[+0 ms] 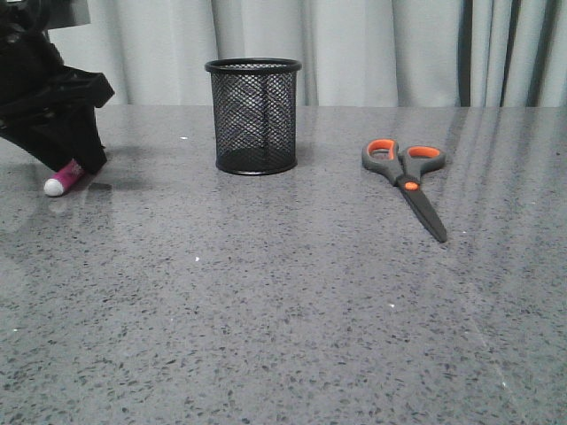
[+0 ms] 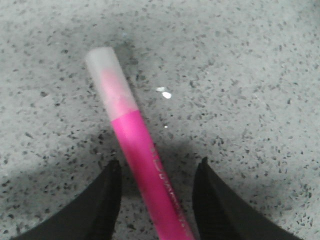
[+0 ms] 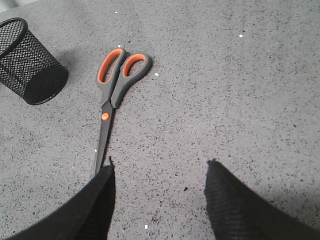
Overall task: Put pen and scissors into bin
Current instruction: 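Lower the left gripper and close it on the pink highlighter, then lift the highlighter and carry it above the black mesh cup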
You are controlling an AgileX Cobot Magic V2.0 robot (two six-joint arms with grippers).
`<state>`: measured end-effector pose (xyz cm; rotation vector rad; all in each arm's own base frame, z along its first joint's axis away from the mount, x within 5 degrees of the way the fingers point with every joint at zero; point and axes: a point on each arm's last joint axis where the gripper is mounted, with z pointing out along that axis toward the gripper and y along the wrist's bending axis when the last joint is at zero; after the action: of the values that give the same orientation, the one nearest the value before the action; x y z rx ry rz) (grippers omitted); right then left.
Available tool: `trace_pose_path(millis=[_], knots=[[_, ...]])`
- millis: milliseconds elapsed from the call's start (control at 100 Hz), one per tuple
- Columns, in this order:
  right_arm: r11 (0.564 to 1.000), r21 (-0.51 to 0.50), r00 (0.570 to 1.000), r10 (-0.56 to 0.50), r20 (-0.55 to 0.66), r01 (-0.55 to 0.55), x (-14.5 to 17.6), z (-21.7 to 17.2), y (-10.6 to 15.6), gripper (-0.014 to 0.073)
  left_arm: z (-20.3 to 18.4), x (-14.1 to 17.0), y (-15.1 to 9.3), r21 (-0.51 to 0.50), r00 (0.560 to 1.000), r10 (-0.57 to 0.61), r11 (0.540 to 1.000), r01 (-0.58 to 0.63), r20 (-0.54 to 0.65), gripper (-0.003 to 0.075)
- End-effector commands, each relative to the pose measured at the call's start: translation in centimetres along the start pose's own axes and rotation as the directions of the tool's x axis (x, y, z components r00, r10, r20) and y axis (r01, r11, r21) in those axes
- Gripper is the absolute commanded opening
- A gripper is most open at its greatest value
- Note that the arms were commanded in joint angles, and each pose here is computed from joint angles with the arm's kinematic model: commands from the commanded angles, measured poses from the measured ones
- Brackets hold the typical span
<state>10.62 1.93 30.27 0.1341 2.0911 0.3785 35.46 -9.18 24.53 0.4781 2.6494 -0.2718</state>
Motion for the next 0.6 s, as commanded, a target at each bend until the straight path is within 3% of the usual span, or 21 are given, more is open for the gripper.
trace_pose_path(millis=[0,410,590], knots=[[1.000,-0.005,0.995,-0.003,0.099,0.003,-1.68,-0.41,0.32,0.0362,-1.93,-1.14,-0.76,-0.018,0.996,0.024,1.000,-0.023,0.087,0.0292],[1.000,-0.005,0.995,-0.003,0.099,0.003,-1.68,-0.41,0.32,0.0362,-1.93,-0.76,-0.40,-0.049,0.998,0.037,0.998,-0.034,0.045,0.0281],[1.000,-0.005,0.995,-0.003,0.099,0.003,-1.68,-0.41,0.32,0.0362,-1.92,-0.57,-0.44,-0.044,0.999,0.036,0.998,-0.035,0.024,0.0060]])
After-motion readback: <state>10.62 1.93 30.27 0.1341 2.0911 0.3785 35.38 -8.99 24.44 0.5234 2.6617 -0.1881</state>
